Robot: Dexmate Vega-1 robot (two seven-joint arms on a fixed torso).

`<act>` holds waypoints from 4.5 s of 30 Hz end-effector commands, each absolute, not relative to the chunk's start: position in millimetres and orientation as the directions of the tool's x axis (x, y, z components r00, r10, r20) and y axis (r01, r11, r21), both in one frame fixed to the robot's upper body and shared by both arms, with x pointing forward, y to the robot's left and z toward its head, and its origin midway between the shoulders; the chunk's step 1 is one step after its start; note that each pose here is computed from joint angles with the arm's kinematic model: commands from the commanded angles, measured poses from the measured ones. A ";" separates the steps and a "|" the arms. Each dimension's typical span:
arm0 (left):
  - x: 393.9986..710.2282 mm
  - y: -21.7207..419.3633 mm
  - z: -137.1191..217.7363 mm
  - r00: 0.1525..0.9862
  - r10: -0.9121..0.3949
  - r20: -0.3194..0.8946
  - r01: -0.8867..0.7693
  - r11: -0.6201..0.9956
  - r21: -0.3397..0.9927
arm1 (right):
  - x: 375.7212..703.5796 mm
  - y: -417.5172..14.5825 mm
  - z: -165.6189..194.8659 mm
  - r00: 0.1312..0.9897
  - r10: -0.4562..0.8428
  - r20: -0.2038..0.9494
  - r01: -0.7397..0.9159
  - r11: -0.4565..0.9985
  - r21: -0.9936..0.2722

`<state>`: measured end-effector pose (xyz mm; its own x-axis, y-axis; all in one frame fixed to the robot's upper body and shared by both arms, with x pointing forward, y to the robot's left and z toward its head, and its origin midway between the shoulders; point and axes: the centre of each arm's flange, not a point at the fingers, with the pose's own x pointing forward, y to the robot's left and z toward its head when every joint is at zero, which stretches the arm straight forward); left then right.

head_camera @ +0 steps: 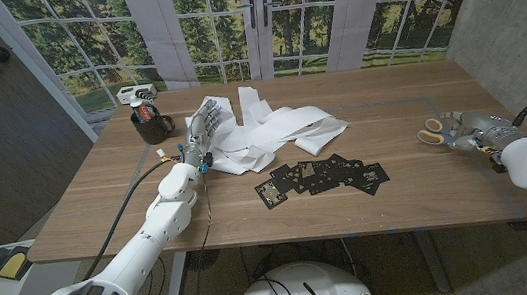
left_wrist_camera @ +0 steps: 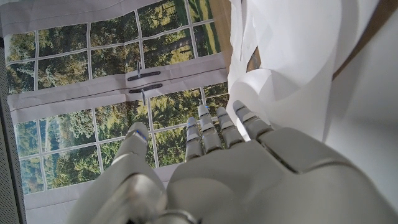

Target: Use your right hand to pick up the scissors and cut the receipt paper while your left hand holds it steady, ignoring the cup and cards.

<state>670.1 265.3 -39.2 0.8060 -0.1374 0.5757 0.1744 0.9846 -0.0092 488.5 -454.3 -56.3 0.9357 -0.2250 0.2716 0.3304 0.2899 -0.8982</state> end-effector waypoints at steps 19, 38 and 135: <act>673.3 263.8 -35.3 0.806 -0.136 0.576 0.172 0.985 -0.009 | 482.6 -428.3 -6.5 0.922 -0.068 0.382 0.382 0.326 -0.865; 677.9 260.7 -36.3 0.809 -0.138 0.571 0.173 0.985 -0.007 | 484.9 -416.7 6.8 0.897 -0.008 0.442 0.412 0.375 -0.830; 666.6 272.5 -33.5 0.808 -0.121 0.577 0.148 0.989 0.000 | 499.8 -375.2 26.5 0.709 0.168 0.685 0.228 0.865 -0.448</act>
<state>667.0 270.8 -31.5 0.8048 -0.1237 0.5805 0.1492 0.9888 0.0039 498.3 -380.2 27.3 0.7150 0.1496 0.6829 0.2787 0.8349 -0.4747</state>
